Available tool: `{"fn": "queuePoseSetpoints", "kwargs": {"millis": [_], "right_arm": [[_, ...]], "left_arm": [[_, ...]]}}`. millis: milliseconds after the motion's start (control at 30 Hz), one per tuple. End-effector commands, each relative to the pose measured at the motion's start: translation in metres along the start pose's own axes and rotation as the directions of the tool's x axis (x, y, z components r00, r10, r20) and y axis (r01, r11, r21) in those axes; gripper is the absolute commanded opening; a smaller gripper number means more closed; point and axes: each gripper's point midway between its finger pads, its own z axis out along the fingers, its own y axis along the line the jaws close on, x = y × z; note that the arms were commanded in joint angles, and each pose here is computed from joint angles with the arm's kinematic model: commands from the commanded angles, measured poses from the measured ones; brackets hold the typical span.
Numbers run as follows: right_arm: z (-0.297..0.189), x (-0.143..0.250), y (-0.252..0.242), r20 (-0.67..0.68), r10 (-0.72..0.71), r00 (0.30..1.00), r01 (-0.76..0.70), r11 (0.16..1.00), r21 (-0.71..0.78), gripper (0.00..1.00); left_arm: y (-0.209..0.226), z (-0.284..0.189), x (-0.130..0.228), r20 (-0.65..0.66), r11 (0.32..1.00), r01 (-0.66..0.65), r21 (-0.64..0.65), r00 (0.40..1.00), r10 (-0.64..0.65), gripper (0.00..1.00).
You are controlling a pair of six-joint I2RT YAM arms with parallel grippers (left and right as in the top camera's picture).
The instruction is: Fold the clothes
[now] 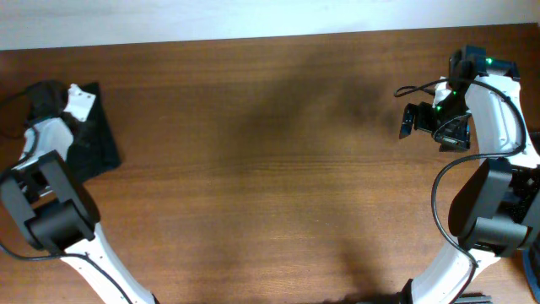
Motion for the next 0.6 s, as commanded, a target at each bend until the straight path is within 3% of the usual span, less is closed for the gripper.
{"fn": "queuePoseSetpoints", "kwargs": {"millis": [0, 233, 567], "right_arm": [[-0.015, -0.003, -0.001, 0.048, -0.01, 0.999, 0.009, 1.0, 0.009, 0.99], [-0.015, -0.003, -0.001, 0.048, -0.01, 0.999, 0.009, 1.0, 0.009, 0.99], [-0.015, -0.003, -0.001, 0.048, -0.01, 0.999, 0.009, 1.0, 0.009, 0.99]], "left_arm": [[-0.029, 0.045, 0.085, -0.208, 0.989, -0.101, 0.108, 0.97, 0.122, 0.0], [-0.017, 0.046, 0.085, -0.191, 0.991, -0.104, 0.087, 0.974, 0.119, 0.0], [0.034, -0.008, 0.01, -0.062, 0.983, 0.171, -0.062, 0.983, -0.175, 0.03]]}}
